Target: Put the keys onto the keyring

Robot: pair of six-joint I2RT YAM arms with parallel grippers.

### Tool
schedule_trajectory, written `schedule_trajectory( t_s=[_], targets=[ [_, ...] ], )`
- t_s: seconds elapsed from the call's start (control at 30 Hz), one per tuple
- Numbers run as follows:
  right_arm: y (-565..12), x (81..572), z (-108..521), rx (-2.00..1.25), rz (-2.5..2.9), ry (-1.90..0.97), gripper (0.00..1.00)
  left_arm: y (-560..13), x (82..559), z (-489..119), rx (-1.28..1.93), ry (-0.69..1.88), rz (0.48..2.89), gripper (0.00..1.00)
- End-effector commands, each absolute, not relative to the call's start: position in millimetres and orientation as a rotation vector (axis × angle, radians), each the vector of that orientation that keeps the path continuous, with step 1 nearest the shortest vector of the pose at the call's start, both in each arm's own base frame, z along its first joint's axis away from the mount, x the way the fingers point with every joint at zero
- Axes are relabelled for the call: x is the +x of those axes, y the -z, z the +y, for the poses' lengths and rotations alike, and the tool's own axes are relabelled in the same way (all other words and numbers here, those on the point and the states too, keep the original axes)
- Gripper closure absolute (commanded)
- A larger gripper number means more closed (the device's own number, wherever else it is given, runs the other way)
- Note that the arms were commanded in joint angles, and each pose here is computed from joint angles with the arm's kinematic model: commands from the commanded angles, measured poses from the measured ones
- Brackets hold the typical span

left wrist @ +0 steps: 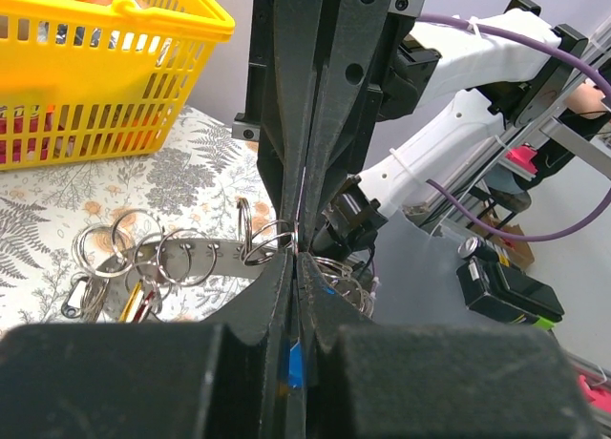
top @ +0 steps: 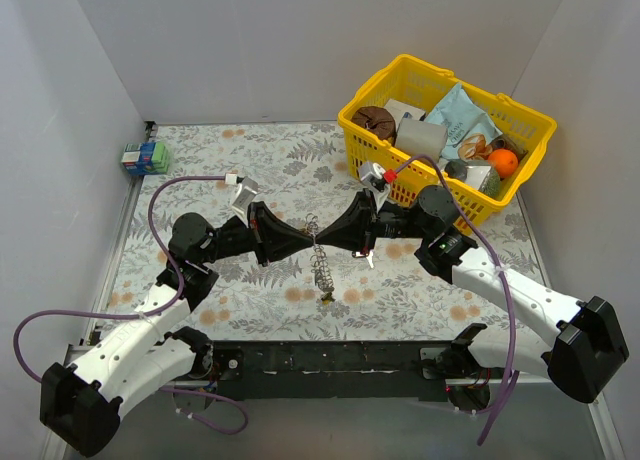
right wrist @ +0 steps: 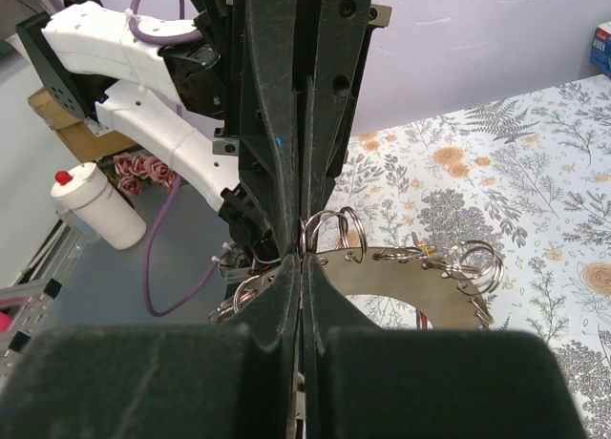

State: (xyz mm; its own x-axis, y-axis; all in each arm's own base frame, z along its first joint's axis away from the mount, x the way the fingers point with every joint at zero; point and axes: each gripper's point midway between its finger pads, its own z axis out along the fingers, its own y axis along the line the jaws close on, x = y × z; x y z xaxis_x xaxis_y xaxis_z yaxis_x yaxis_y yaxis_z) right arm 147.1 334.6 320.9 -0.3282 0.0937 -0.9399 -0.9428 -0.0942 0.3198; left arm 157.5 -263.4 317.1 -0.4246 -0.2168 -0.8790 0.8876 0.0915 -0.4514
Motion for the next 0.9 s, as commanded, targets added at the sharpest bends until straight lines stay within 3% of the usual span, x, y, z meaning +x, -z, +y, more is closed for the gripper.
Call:
schedule_trajectory(
  t_s=[0.0,0.23,0.37,0.4,0.53,0.67,0.87],
  targets=[
    [-336,147,338,-1.016,1.265,-1.551,0.99,-329,153,-265,0.738,1.5,1.392,1.0],
    [-333,148,336,-1.035,1.286,-1.51,0.99,-326,155,-263,0.749,1.456,1.425,0.99],
    [-327,153,335,-1.035,1.344,-1.466,0.99,-323,159,-261,0.752,1.409,1.459,0.8],
    [-324,154,335,-1.045,1.346,-1.449,0.99,-326,160,-260,0.759,1.39,1.453,0.66],
    [-315,156,334,-1.058,1.383,-1.428,0.99,-320,164,-257,0.739,1.355,1.504,0.42],
    [-305,155,333,-1.091,1.42,-1.406,0.99,-321,165,-257,0.755,1.327,1.53,0.29],
    [-294,159,330,-1.193,1.475,-1.319,0.99,-310,165,-261,0.869,1.318,1.624,0.27]
  ],
)
